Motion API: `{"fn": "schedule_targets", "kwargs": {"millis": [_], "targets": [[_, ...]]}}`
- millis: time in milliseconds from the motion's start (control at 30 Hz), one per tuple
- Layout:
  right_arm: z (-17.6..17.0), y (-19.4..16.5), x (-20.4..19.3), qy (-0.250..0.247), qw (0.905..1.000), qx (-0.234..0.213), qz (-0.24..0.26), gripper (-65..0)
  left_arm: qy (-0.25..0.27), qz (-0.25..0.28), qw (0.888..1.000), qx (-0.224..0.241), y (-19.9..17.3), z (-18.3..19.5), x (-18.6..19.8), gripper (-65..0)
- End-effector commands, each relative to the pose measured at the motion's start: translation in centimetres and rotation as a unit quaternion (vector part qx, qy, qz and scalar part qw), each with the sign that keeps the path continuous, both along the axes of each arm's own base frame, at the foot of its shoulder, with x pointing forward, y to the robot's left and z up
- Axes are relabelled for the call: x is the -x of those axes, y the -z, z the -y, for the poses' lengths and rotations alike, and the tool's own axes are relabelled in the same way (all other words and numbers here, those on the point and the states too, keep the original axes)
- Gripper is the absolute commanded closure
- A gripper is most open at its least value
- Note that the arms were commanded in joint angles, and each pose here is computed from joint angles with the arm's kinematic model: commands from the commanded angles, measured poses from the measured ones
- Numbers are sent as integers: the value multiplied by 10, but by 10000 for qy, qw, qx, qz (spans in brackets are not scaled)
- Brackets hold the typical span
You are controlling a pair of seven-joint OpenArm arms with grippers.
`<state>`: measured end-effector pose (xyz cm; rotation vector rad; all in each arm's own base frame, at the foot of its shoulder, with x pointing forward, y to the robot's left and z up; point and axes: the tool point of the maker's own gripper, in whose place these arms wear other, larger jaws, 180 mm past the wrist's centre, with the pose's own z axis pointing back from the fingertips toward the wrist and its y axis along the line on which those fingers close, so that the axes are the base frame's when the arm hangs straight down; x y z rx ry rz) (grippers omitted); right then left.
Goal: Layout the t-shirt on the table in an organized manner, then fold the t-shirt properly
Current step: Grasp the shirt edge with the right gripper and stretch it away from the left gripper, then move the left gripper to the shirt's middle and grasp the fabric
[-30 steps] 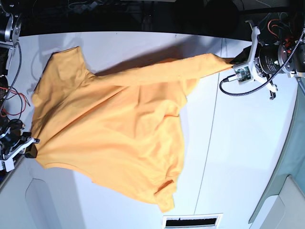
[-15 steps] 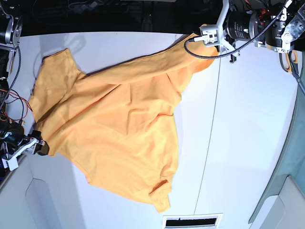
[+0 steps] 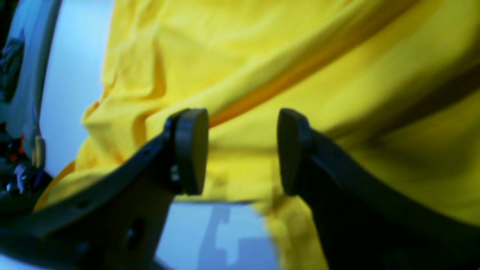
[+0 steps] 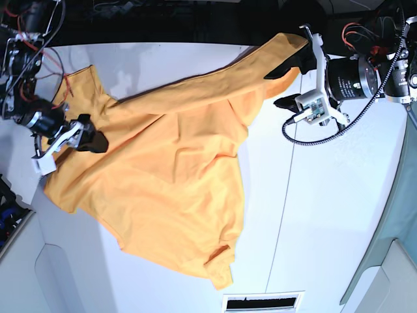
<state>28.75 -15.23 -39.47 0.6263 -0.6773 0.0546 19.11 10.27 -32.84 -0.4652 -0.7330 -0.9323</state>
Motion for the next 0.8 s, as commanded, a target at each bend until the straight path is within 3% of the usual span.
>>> {"fn": "schedule_targets", "kwargs": {"millis": [0, 267, 567, 767], "targets": [[-5, -9, 2, -7, 9998, -74, 190, -295, -90, 67, 9998, 134, -3, 0, -8, -334], [-48, 31, 67, 295, 9980, -421, -360, -295, -1281, -582, 9878, 667, 51, -14, -60, -334], [-68, 60, 88, 356, 9965, -370, -656, -295, -1586, -779, 9763, 1248, 60, 15, -91, -335], [-89, 66, 79, 218, 9962, -577, -610, -295, -1800, -1015, 9729, 1034, 88, 10, -101, -335]]}}
